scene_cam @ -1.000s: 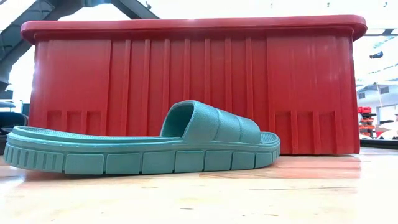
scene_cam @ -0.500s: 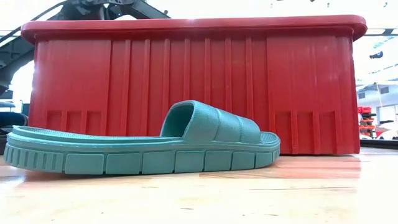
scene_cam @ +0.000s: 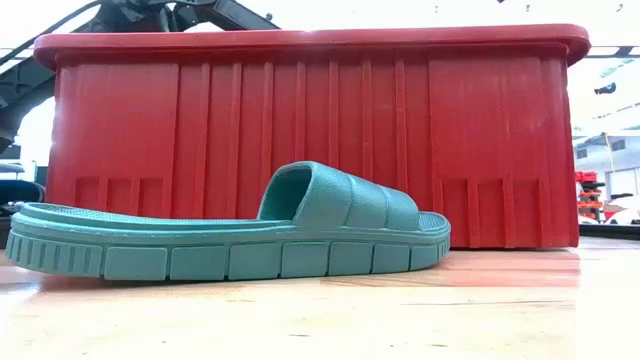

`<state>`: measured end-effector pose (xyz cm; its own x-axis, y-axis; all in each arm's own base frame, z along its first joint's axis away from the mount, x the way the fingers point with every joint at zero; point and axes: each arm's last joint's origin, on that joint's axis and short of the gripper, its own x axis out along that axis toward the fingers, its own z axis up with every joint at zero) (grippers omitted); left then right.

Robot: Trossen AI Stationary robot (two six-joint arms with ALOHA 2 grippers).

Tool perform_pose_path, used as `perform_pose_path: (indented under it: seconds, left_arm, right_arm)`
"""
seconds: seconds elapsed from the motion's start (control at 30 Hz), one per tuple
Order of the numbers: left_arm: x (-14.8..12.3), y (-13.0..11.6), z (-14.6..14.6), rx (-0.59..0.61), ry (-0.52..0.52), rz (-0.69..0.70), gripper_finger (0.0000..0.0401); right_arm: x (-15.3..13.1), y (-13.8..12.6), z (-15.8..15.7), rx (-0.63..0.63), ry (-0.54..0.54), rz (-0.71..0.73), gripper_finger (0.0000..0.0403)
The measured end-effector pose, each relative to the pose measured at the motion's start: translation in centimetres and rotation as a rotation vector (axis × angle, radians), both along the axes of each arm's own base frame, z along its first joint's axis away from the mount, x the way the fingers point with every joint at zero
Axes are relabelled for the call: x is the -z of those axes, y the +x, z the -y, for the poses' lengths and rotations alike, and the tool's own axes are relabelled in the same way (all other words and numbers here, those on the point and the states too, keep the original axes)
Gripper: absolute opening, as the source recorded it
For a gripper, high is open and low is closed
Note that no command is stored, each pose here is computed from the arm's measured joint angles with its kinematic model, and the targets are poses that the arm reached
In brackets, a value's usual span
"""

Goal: Pick and place slides into bin
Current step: Put the pink slide in the red bin, then put the top green slide in the red bin

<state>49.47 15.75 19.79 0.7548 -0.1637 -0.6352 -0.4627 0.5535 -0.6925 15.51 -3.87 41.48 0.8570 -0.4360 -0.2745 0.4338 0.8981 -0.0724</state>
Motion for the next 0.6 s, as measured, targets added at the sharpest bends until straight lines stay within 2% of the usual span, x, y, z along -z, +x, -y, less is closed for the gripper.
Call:
perform_pose_path:
  seconds: [0.37,0.6]
  left_arm:
    - [1.0,-0.6,-1.3,-0.024,0.067,-0.060,0.0248]
    - [0.5,-0.5,-1.2,-0.010,0.071,-0.039,0.0259]
  right_arm:
    - [0.6,1.2,0.3,0.022,0.009,-0.035,0.0259]
    - [1.0,2.0,0.5,0.030,0.034,-0.052,0.0258]
